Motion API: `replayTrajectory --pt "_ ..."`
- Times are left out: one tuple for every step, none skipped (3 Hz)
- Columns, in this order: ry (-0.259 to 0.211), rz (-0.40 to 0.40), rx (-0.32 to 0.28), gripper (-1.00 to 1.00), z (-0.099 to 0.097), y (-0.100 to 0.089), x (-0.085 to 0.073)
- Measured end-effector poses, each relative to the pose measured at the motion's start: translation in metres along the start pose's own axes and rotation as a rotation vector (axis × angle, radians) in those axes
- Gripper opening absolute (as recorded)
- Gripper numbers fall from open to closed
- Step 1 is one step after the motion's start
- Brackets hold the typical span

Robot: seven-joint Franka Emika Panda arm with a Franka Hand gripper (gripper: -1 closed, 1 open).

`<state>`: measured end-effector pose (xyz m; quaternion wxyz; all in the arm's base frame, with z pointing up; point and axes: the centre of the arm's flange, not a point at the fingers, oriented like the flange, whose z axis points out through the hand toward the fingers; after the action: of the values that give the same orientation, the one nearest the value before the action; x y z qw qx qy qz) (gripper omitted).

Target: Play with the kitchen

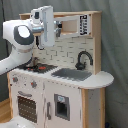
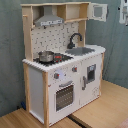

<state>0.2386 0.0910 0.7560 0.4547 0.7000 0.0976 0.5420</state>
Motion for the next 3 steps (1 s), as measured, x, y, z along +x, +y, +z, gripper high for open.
replayTrajectory --pt "0.026 -0.066 0.037 -1.0 0.015 -0.004 0.0" --pt "0.074 -0.122 0.089 -1.0 0.025 -0.031 0.017" --pt "0.122 -0.174 0.116 -1.0 0.021 -0.051 0.046"
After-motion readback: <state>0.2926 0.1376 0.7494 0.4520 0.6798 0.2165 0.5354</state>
